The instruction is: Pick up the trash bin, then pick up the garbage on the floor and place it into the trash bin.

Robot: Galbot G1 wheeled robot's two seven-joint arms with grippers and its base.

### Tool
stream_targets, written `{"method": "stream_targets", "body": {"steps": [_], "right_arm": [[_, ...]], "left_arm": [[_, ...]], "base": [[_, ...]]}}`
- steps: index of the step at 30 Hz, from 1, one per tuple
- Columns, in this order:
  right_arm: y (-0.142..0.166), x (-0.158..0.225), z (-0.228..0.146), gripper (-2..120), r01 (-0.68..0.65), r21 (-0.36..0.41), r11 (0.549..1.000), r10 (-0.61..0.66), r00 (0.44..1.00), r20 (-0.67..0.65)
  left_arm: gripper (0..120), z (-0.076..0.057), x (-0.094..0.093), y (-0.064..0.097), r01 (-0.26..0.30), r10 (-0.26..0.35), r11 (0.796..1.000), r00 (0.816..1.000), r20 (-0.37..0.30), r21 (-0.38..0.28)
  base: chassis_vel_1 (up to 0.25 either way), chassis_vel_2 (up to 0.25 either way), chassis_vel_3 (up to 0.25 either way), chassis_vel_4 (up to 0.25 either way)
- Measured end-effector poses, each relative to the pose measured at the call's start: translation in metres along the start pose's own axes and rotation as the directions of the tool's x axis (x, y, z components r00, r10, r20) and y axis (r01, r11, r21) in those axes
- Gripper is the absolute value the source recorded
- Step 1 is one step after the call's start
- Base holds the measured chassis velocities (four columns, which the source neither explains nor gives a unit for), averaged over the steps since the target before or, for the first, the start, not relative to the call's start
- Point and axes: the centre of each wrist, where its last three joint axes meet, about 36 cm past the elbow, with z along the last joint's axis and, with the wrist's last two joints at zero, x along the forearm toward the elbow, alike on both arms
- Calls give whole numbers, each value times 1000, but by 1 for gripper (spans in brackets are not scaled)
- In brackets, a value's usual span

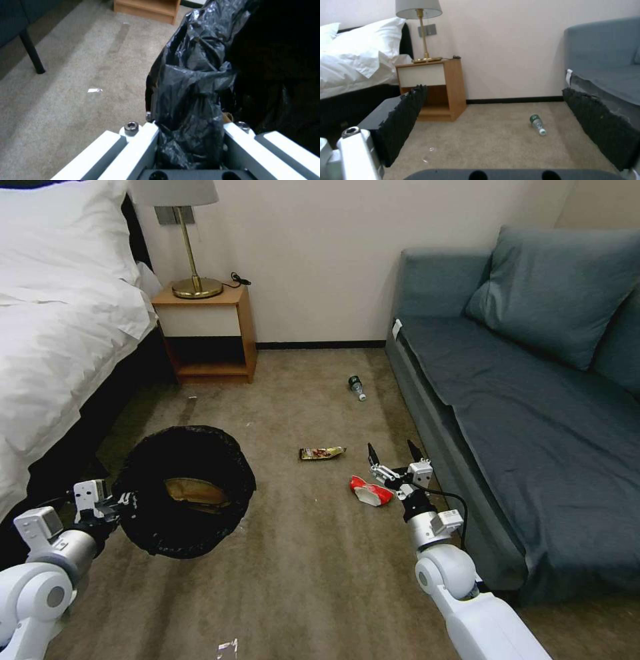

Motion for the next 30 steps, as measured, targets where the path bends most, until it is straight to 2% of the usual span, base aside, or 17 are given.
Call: {"method": "stream_targets", "body": {"steps": [30], "right_arm": [[3,4,9,100,10,-1,1000,-10,1000,4]], "left_arm": [[0,-2,-1,-1,3,-3,1000,1000,8,7]], "base": [[-89,86,84,-86]]}}
